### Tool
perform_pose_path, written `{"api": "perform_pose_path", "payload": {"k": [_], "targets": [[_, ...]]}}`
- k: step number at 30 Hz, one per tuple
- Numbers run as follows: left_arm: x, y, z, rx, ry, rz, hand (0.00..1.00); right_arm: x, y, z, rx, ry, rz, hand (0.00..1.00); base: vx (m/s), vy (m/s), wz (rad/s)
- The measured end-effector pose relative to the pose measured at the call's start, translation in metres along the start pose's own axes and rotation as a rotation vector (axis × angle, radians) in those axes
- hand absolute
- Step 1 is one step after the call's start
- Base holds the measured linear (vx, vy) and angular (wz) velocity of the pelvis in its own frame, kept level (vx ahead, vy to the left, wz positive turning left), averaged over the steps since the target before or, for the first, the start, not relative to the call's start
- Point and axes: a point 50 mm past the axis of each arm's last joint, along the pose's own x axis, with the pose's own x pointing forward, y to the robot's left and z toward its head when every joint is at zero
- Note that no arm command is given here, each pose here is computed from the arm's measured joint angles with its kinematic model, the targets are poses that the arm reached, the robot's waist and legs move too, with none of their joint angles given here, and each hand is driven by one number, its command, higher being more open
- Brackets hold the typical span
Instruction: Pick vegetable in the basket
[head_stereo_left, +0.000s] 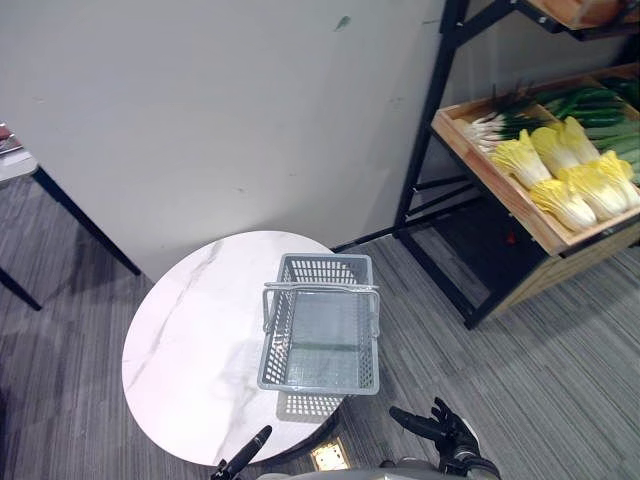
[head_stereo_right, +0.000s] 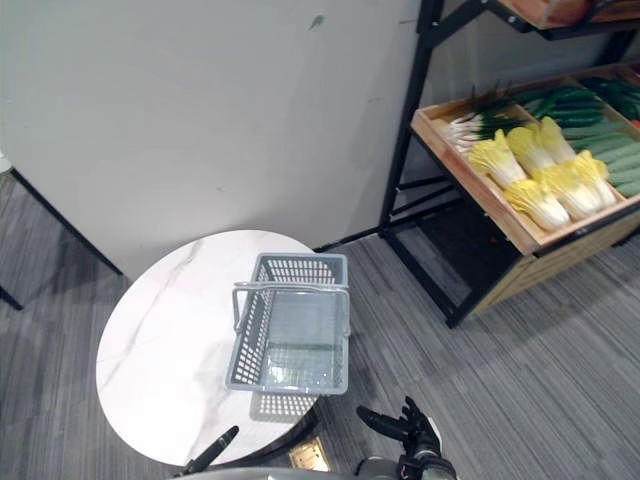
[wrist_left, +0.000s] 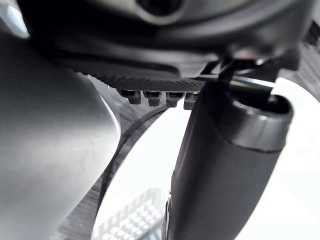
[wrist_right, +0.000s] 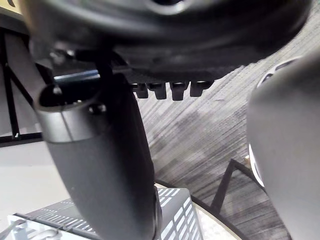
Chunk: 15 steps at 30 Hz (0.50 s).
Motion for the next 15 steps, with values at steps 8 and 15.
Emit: {"api": "perform_pose_path", "payload": {"k": [8,15], "targets": [[0.002,0.01,0.013,0.053,-0.022,0.037,1.0,-0.003,0.012,-0.012,0.056,0.029,-0.002,1.0,0.01,0.196,0.38],[0.001,0.0,-0.002,0.144,0.022,-0.002,1.0,-0.005,-0.004,-0.011,0.061,0.014,-0.05,1.0,-0.01,0.007,-0.05]]}}
